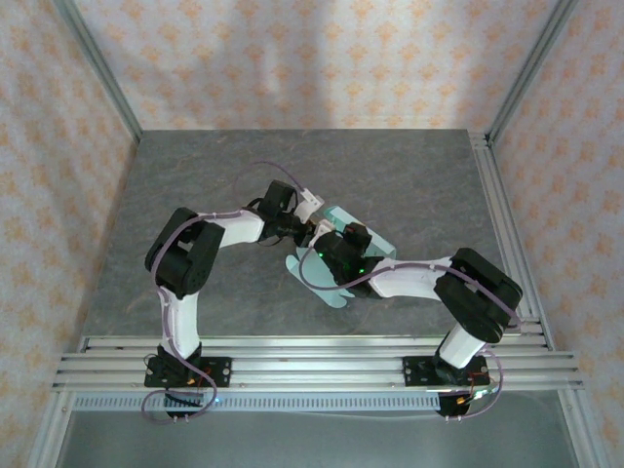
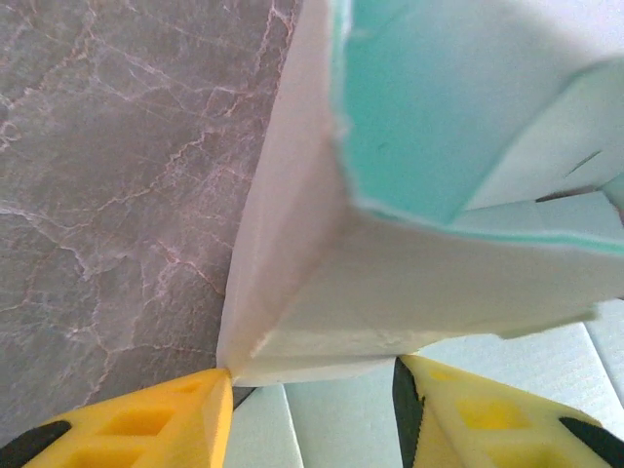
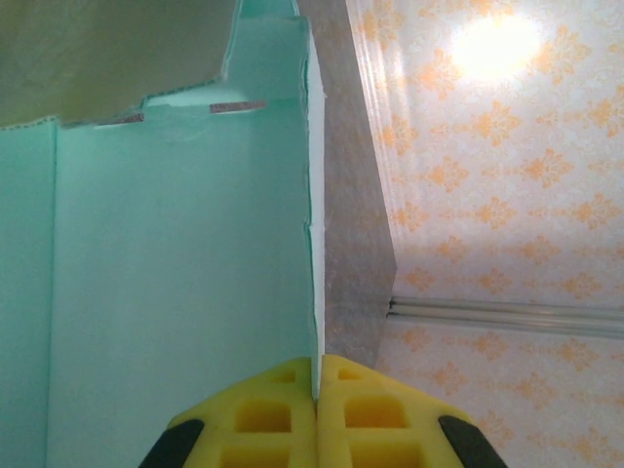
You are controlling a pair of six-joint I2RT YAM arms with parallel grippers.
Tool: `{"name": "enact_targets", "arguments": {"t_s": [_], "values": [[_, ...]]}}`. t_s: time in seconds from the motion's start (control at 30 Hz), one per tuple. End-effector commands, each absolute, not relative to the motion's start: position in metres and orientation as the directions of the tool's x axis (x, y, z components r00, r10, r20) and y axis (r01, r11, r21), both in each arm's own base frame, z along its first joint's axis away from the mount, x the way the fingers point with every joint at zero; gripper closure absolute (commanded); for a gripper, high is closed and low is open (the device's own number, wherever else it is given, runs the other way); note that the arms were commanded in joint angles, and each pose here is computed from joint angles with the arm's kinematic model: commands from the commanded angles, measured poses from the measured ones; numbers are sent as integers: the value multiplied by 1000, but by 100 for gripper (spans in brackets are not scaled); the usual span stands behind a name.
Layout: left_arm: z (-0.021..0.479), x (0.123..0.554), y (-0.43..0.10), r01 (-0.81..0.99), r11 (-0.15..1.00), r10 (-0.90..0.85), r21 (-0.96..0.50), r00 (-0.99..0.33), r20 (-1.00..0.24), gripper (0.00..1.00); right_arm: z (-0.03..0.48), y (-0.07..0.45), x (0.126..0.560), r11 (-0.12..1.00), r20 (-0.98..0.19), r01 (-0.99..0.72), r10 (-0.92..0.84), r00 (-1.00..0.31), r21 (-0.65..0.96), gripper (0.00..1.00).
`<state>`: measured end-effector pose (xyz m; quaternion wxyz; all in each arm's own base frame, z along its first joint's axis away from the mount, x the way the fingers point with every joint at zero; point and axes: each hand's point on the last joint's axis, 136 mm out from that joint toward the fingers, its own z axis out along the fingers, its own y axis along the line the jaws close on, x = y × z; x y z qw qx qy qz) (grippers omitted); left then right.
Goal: Fold the paper box
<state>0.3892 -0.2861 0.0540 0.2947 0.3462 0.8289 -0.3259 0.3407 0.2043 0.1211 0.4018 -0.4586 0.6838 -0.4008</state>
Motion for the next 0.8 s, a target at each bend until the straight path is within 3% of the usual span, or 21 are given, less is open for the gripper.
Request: {"name": "enact_targets", "arguments": {"t_s": [0.0, 0.3, 0.5, 0.77], "values": [[76, 401, -278, 762, 564, 323, -318, -557, -765, 52, 114, 210, 338, 236, -166, -330, -959, -229, -914, 100], [74, 398, -273, 776, 541, 344, -323, -555, -757, 54, 112, 210, 335, 253, -176, -353, -955, -238, -901, 100], [79, 391, -276, 800, 495, 354, -339, -542, -763, 49, 108, 210, 334, 260, -178, -363, -953, -243, -895, 100], [87, 388, -244, 766, 548, 309, -335, -558, -770, 47, 106, 208, 333, 280, -195, -364, -947, -254, -888, 100]]}}
